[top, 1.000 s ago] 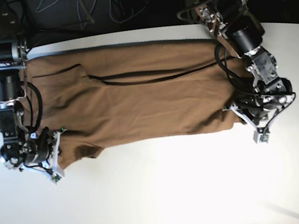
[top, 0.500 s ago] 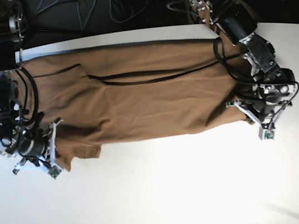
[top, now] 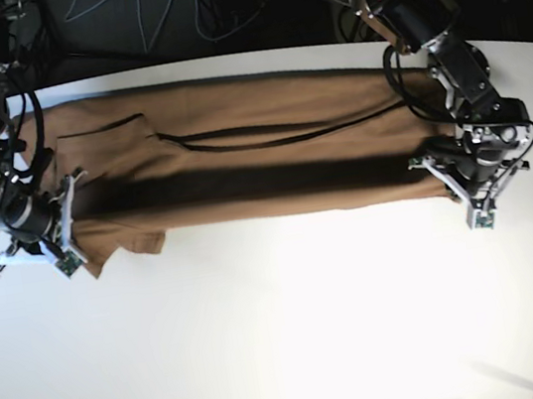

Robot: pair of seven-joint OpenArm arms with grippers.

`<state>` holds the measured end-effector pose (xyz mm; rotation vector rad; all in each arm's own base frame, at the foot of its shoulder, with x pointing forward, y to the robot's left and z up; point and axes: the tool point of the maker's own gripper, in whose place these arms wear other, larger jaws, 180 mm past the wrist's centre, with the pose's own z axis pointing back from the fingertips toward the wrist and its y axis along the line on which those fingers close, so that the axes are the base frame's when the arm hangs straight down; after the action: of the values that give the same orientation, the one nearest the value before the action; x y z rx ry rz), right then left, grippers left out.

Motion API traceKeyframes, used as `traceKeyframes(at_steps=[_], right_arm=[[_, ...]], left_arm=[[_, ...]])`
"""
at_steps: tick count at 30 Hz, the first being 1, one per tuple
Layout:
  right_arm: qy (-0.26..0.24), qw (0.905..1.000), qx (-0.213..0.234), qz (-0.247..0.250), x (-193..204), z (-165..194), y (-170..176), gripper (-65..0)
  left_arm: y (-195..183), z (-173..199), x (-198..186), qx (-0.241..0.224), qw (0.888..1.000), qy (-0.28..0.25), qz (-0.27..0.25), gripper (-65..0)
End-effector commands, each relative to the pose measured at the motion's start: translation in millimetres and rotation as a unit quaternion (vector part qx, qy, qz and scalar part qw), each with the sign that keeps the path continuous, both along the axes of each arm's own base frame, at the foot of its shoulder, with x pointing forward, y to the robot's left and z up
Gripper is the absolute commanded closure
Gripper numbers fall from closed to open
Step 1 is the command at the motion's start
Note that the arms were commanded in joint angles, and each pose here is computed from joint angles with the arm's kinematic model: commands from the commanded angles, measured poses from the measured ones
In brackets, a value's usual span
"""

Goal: Fold the T-shirt properly
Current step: 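Lift the gripped edge and fold it over onto the first fold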

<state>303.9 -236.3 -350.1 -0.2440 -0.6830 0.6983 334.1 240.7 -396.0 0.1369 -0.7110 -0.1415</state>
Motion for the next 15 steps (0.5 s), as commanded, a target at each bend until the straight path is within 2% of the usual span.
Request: traceKeyframes(at_steps=[1,15], right_arm=[[-0.017,0.9998,-0.009,-0.003,1.4,11.0,-6.9,-0.6],[0.009,0.9998,-0.015,0.002,-30.0,-1.9,-5.0,-0.6]], left_arm=[[3.2,19.9,12.5,0.007,0.999,-0.035,0.002,-3.2],[0.6,38.5,-16.1,0.035,0.998,-0.055,0.01,-3.2]])
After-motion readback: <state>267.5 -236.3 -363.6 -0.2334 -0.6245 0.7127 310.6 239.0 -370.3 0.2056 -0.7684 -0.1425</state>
